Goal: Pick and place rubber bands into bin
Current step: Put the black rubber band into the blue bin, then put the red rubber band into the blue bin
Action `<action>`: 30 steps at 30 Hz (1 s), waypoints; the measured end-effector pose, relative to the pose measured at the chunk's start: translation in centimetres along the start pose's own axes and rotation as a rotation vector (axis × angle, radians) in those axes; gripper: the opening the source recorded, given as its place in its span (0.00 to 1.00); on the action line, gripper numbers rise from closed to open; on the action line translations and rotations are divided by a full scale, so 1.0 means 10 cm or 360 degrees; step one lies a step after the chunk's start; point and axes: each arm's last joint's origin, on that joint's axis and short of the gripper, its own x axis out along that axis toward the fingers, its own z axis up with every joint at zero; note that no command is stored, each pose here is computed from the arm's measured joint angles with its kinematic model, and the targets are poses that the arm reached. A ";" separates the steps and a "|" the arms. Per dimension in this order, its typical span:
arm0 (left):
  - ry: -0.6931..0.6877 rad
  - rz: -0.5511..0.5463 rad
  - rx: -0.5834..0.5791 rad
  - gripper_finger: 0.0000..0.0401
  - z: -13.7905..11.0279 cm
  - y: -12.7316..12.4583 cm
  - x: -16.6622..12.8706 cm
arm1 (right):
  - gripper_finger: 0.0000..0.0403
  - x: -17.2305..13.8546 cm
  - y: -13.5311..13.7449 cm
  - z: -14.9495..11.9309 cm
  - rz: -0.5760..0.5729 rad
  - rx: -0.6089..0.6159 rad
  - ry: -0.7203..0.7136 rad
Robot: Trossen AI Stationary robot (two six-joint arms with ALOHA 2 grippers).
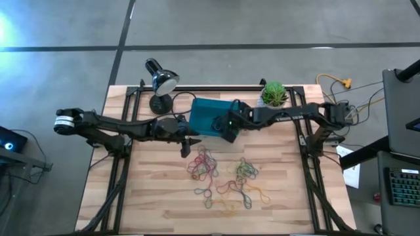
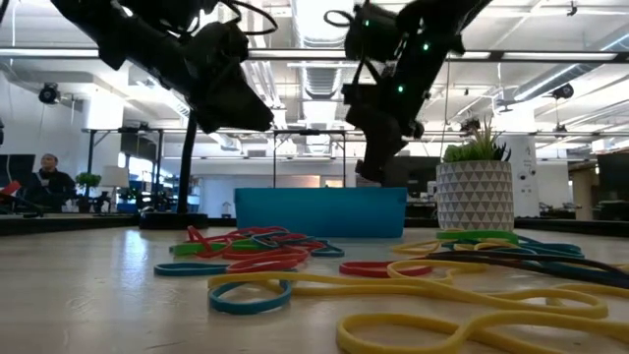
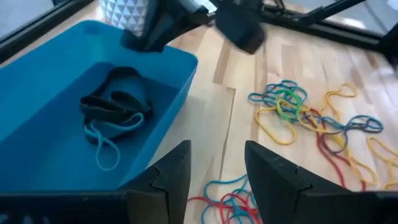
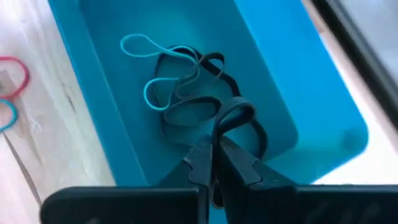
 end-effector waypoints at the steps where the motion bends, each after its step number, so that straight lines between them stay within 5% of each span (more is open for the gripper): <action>1: 0.0006 -0.0001 -0.0003 0.34 0.00 0.00 0.00 | 0.02 0.02 -0.04 0.01 0.0032 0.0017 0.0004; 7: 0.0018 -0.0008 -0.0091 0.34 -0.01 0.00 0.01 | 0.07 0.08 -0.13 0.08 0.0213 -0.0021 -0.0054; 20: 0.0154 -0.0085 -0.0160 0.34 -0.13 0.00 0.14 | 0.46 0.06 -0.13 0.12 0.0281 -0.0058 -0.0111; 30: 0.0370 -0.0245 -0.0066 0.34 -0.29 -0.03 0.22 | 0.48 -0.41 0.06 0.07 0.0474 -0.0262 -0.0263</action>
